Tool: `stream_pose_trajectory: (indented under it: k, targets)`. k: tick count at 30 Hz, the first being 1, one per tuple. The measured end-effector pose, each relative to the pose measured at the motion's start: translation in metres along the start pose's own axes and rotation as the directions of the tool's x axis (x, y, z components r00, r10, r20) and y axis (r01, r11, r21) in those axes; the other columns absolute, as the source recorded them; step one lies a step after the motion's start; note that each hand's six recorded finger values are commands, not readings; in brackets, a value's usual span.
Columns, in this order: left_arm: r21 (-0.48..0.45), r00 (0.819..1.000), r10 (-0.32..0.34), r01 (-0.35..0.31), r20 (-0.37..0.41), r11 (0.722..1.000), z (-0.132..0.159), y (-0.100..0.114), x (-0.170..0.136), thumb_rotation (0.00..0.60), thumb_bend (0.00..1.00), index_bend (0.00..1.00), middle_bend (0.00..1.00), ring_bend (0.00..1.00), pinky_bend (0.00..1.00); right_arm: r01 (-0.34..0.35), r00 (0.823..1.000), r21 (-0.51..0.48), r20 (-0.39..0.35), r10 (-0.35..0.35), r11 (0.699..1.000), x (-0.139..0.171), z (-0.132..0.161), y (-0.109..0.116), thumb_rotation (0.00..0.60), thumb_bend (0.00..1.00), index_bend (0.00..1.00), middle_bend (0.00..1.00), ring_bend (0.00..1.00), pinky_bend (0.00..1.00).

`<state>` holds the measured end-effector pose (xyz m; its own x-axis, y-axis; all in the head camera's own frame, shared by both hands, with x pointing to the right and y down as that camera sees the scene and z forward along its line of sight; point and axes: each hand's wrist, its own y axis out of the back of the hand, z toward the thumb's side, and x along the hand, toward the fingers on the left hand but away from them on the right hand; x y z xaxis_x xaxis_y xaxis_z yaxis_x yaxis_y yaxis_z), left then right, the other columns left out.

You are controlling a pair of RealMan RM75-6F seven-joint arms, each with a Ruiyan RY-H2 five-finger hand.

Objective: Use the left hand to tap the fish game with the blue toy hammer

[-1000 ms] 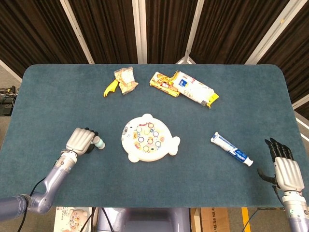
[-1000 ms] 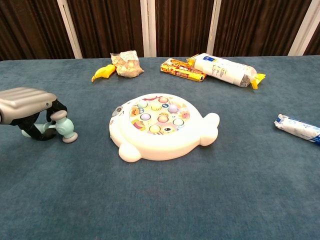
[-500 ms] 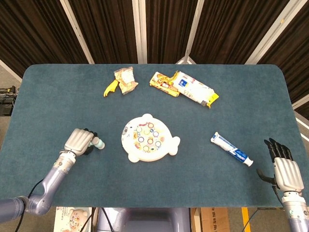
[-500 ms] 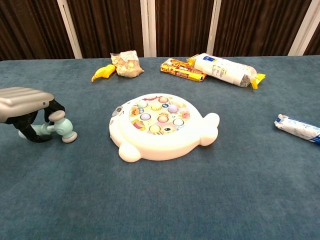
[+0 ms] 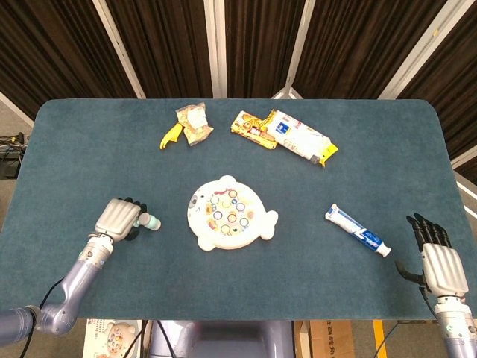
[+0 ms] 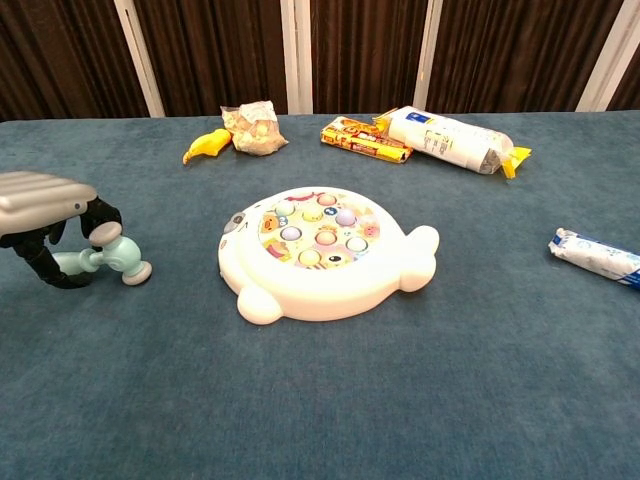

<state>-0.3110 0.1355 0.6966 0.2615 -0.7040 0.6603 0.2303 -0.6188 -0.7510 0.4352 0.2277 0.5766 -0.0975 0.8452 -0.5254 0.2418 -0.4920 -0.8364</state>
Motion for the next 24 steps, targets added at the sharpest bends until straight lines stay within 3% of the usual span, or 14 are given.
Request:
stream_pose_trajectory:
  k: [16,24]
  targets:
    - [-0.051,0.999,0.043,-0.043,-0.003,0.998,-0.005,0.018,-0.018,0.600,0.35,0.41,0.39,0.30,0.41,-0.003,1.000,0.008,0.001,0.003,1.000,0.001,0.000,0.000,0.600,0.31,0.00,0.00,0.00,0.00]
    - [-0.111,0.994,0.087,-0.093,-0.061,0.989,-0.024,0.031,-0.056,0.600,0.18,0.37,0.30,0.22,0.30,-0.006,1.000,0.019,-0.006,0.006,1.000,0.003,0.001,0.000,0.600,0.31,0.00,0.00,0.00,0.00]
